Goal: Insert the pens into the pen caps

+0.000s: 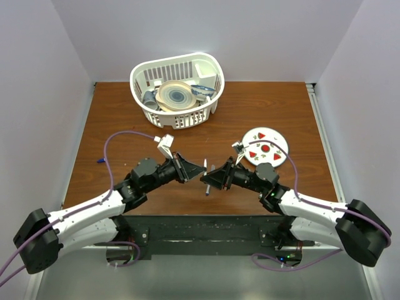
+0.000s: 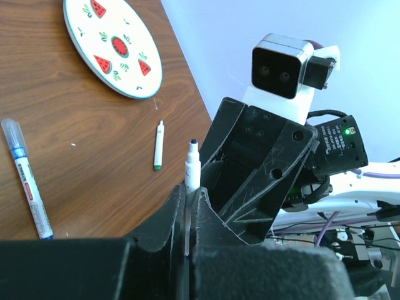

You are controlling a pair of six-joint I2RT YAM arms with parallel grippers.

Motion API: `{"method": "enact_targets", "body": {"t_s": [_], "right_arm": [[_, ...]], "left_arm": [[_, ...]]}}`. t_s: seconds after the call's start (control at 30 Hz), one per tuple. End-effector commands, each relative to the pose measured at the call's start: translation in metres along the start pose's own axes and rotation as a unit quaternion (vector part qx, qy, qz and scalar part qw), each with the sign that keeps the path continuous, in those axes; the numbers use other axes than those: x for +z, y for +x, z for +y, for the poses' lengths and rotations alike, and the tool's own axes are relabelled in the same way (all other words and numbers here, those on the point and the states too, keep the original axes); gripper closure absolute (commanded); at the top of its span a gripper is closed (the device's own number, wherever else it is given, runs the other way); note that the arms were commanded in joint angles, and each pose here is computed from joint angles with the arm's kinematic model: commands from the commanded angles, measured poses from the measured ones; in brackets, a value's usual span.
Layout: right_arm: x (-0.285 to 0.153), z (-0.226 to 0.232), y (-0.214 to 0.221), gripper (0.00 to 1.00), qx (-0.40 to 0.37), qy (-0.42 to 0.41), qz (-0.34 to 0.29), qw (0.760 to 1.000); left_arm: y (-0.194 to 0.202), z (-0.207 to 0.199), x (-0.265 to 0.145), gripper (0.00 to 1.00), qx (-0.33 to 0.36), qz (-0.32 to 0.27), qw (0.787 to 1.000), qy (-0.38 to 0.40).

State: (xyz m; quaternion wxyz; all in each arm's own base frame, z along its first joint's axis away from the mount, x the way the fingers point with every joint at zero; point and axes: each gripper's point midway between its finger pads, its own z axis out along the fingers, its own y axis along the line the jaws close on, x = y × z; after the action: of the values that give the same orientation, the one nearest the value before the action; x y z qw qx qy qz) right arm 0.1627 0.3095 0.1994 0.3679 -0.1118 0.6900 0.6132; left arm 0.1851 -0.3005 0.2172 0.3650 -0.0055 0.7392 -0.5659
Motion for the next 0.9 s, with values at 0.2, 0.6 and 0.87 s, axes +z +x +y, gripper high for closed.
{"method": "enact_targets", "body": {"t_s": [0.2,0.6,0.87], "right_arm": [[0.006,0.025,-0.028,1.00,-0.034,-0.033,-0.049,0.998],[-0.021,-0.003,-0.002,1.00,-0.041,0.042,-0.006,0.998],[-0.040,-0.006,0.002,1.00,-0.068,0.104,0.046,0.991]], "left_arm": [[-0.016,-0.028,-0.008,0.85,0.009,-0.029,0.998,0.047],[-0.103,0.064,-0.047,0.07,-0.020,-0.181,0.925,-0.332],[-0.161,0.132,-0.120,0.16,-0.132,-0.350,0.800,-0.469]]}}
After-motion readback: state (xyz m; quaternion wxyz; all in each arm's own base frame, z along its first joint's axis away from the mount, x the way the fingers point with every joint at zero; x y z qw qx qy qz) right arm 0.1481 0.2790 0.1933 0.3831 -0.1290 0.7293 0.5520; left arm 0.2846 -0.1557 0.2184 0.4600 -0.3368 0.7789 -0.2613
